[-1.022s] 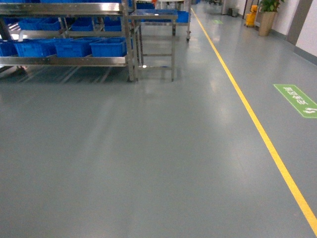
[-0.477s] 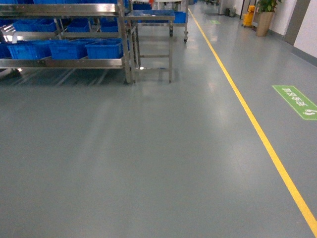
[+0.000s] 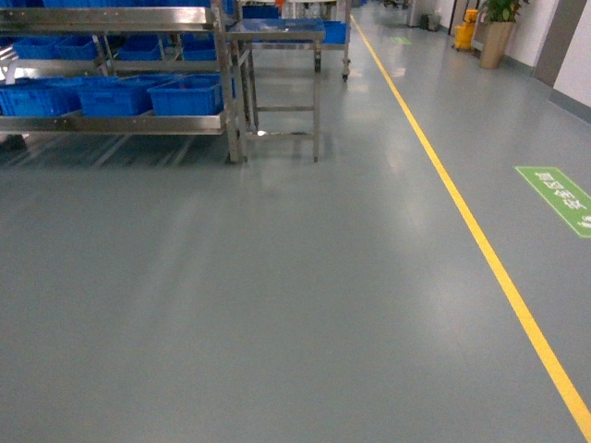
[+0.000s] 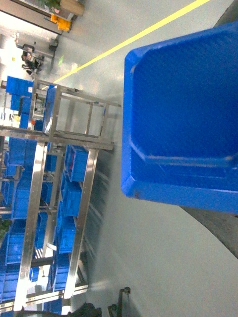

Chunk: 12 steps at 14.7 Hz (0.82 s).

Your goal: Pick blue part to blue bin on bottom shelf

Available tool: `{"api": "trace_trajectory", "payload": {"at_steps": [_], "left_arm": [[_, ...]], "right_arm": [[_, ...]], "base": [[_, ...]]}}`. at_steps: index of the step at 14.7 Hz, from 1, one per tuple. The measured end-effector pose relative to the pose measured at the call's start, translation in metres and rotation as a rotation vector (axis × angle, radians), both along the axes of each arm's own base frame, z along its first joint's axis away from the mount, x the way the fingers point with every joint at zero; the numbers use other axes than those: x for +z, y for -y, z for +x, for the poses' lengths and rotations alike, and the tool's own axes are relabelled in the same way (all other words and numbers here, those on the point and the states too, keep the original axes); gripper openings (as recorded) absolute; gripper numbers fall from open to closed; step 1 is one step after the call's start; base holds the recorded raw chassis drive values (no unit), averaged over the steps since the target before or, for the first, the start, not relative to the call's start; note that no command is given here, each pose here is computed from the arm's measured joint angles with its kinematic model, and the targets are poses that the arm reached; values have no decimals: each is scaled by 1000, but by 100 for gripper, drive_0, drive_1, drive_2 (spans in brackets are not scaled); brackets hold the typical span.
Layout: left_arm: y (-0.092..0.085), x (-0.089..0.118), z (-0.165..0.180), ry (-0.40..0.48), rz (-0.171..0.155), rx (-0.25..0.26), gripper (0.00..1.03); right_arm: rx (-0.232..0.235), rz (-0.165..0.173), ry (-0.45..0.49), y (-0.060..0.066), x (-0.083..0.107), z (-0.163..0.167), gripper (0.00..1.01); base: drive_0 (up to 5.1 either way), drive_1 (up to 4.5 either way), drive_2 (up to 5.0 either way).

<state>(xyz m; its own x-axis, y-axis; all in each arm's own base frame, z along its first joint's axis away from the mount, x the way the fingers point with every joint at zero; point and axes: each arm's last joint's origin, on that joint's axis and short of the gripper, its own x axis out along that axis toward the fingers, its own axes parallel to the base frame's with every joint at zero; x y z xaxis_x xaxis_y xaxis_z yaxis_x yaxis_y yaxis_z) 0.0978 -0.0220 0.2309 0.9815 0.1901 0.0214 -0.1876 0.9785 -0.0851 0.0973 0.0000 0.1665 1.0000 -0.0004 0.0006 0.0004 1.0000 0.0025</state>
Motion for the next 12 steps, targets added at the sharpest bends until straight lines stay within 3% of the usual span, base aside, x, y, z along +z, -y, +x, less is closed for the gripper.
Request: {"api": "trace_trajectory", "payload": {"at_steps": [12], "left_arm": [[0, 0, 0, 1, 0, 0, 43]], "right_arm": [[0, 0, 3, 0, 0, 0, 98]], "base": [[5, 409, -399]]}}
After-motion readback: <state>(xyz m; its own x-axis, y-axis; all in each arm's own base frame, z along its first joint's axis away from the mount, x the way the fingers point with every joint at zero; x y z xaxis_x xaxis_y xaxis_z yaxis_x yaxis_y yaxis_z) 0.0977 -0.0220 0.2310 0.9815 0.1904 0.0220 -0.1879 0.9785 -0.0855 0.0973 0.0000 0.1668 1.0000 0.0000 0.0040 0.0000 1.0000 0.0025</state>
